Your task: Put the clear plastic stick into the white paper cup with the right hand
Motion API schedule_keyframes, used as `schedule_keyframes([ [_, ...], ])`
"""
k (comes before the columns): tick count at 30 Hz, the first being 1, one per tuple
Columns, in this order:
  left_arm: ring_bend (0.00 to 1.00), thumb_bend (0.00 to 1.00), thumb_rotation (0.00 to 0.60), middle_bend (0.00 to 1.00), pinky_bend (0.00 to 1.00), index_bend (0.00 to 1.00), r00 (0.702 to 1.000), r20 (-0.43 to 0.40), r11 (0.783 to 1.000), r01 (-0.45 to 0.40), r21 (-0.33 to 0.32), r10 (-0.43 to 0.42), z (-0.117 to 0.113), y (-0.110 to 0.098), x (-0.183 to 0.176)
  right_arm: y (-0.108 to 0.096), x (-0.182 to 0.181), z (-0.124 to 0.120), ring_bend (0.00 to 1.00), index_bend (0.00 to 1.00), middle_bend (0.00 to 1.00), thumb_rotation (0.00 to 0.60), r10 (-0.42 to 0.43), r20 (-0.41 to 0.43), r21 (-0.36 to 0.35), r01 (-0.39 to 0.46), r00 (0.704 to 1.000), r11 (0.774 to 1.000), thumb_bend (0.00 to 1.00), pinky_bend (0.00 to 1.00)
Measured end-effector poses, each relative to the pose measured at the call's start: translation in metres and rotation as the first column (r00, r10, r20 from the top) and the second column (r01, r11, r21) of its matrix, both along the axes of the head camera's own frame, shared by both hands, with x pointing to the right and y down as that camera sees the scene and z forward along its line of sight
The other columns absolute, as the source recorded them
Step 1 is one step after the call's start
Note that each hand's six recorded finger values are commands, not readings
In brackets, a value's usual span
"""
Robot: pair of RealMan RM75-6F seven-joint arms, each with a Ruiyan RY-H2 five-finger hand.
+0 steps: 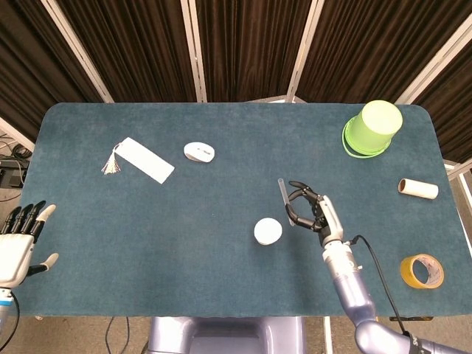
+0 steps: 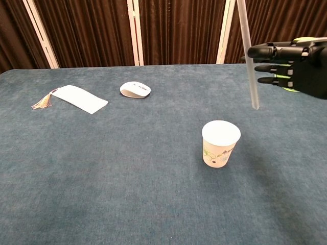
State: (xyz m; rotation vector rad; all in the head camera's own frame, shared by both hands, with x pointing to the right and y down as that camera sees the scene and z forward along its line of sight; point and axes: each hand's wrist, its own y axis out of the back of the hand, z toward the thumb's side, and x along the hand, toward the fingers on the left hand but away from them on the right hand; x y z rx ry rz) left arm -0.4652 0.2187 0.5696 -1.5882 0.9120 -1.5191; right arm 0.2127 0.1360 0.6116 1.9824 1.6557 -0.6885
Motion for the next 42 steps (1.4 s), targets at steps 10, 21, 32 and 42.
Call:
schedule_keyframes([
  [10, 0.0, 0.23, 0.6, 0.0, 0.0, 0.02, 1.0, -0.008, 1.0, 0.003, -0.006, -0.004, -0.001, 0.001, -0.001, 0.02, -0.012, 0.018, 0.0, 0.56, 0.18, 0.6, 0.066, 0.08, -0.001, -0.066, 0.995, 0.998, 0.39, 0.0],
  [21, 0.0, 0.23, 0.6, 0.0, 0.0, 0.02, 1.0, -0.008, 1.0, 0.001, -0.006, -0.001, -0.001, 0.001, 0.0, 0.035, -0.025, 0.035, 0.0, 0.56, 0.18, 0.6, 0.063, 0.085, -0.022, -0.061, 0.994, 0.998, 0.38, 0.0],
  [32, 0.0, 0.23, 0.6, 0.0, 0.0, 0.02, 1.0, -0.009, 1.0, 0.002, -0.009, -0.002, 0.0, 0.001, -0.001, 0.034, -0.037, 0.038, 0.0, 0.56, 0.18, 0.6, 0.071, 0.104, -0.034, -0.068, 0.992, 0.997, 0.38, 0.0],
  [42, 0.0, 0.23, 0.6, 0.0, 0.0, 0.02, 1.0, -0.01, 1.0, 0.002, -0.013, -0.002, 0.0, 0.001, -0.001, 0.041, -0.045, 0.053, 0.0, 0.56, 0.18, 0.6, 0.076, 0.102, -0.073, -0.068, 0.992, 0.995, 0.38, 0.0],
])
